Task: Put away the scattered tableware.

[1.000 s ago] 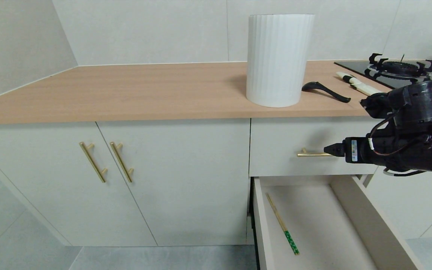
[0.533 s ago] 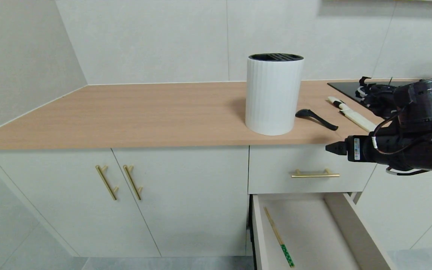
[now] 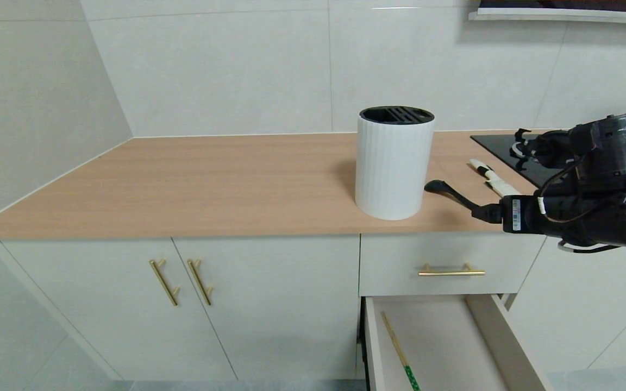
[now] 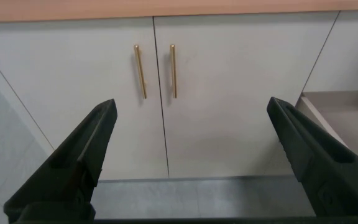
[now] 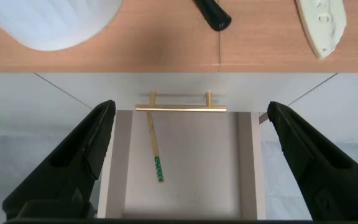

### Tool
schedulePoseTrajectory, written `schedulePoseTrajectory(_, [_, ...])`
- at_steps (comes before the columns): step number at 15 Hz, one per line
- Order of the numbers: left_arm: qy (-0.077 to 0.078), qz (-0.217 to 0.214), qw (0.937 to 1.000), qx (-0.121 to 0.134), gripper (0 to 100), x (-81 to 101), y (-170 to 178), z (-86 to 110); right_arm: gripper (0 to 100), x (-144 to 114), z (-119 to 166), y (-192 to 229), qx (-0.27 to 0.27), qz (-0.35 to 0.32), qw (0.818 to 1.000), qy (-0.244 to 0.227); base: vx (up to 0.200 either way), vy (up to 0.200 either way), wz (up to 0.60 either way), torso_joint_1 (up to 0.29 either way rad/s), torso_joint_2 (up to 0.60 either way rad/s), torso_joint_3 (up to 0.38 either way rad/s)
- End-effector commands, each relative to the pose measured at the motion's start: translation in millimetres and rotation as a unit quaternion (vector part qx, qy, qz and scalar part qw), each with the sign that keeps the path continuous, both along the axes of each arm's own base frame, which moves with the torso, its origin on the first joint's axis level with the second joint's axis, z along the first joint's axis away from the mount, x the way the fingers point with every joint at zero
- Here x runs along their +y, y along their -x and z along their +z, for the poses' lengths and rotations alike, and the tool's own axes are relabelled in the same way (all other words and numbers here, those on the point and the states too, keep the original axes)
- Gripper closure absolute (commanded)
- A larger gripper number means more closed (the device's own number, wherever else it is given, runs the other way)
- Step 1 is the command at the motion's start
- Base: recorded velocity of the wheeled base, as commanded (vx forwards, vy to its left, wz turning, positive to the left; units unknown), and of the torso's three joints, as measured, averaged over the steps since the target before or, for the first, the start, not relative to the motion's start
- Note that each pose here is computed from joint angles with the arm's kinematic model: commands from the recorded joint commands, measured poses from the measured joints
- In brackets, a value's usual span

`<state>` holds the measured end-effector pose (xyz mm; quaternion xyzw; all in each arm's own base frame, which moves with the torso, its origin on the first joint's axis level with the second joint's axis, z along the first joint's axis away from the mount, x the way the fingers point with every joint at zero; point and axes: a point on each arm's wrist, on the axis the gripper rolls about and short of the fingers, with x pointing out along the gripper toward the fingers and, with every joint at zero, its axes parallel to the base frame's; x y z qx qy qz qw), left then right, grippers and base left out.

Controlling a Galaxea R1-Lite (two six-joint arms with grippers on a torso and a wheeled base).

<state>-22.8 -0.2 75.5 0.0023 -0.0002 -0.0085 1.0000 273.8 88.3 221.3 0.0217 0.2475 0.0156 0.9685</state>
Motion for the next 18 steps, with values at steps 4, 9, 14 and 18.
schedulePoseTrajectory(4, [-0.001, 0.000, 1.0000, 0.000, 0, 0.0, 0.0, 0.0, 0, -9.5, -4.8, -16.8, -0.014, -0.005, 1.000, 0.016, 0.000, 0.000, 0.00, 0.000, 0.00, 0.000])
schedulePoseTrajectory(9, [-0.001, 0.000, 1.0000, 0.000, 0, 0.0, 0.0, 0.0, 0, -22.0, -14.4, -58.5, -0.042, 0.067, 0.997, -0.008, 0.000, 0.000, 0.00, 0.000, 0.00, 0.000])
schedulePoseTrajectory(14, [0.000, 0.000, 1.0000, 0.000, 0, 0.0, 0.0, 0.0, 0, -24.2, -35.0, -102.5, -0.056, 0.088, 0.994, -0.007, 0.000, 0.000, 0.00, 0.000, 0.00, 0.000])
schedulePoseTrajectory(18, [-0.001, 0.000, 1.0000, 0.000, 0, 0.0, 0.0, 0.0, 0, -30.4, -63.9, -131.2, -0.088, 0.072, 0.993, -0.006, 0.000, 0.000, 0.00, 0.000, 0.00, 0.000])
